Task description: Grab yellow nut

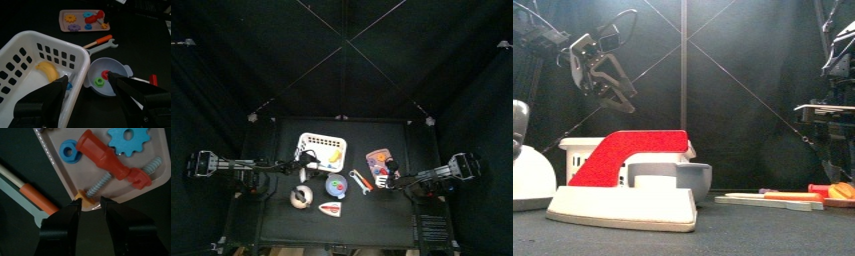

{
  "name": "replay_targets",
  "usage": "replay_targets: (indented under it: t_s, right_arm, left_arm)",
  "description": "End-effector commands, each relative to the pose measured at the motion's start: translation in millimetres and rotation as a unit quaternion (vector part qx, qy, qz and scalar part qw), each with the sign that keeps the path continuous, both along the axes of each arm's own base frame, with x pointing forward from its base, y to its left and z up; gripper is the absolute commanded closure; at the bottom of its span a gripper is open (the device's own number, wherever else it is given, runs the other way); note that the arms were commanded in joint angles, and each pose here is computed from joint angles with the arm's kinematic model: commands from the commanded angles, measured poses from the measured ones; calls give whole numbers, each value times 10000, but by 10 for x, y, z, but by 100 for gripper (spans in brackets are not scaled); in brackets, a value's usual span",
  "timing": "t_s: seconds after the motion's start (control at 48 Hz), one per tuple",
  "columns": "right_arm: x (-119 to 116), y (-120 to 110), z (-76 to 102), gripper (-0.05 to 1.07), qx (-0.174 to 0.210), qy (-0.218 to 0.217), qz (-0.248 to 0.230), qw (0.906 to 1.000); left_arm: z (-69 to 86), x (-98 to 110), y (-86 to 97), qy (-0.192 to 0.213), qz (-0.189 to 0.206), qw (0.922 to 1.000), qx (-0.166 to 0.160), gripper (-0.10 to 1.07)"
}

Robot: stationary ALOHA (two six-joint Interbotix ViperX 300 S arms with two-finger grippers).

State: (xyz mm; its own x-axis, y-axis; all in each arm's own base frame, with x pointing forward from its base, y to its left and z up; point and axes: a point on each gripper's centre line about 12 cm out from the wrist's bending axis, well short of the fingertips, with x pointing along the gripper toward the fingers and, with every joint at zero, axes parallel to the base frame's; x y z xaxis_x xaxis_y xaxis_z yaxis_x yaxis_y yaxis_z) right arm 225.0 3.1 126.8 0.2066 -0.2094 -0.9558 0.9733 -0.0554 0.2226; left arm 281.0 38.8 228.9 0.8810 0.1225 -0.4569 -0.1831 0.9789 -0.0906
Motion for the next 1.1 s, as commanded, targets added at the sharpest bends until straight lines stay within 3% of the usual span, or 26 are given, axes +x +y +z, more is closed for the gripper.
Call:
replay_targets:
  t_s: [0.0,0.521,0.75,0.917,1.083]
  right_arm:
    - [46,6,7,27,11,-120,91,9999]
    - [35,-61,-97,29,-121,44,114,9999]
    - [47,-59,-114,38,-124,73,141,9998]
    - [72,-57,-92,46,-129,30,160,9998]
    - [153,-48,14,46,-194,-175,271,9993]
  left_arm:
    - [60,17,10,-87,9,10000,9,0]
    - [50,17,8,-75,2,10000,4,0]
    - [54,15,7,-82,2,10000,5,0]
    - [54,15,7,-82,2,10000,5,0]
    - [54,15,9,-79,9,10000,8,0]
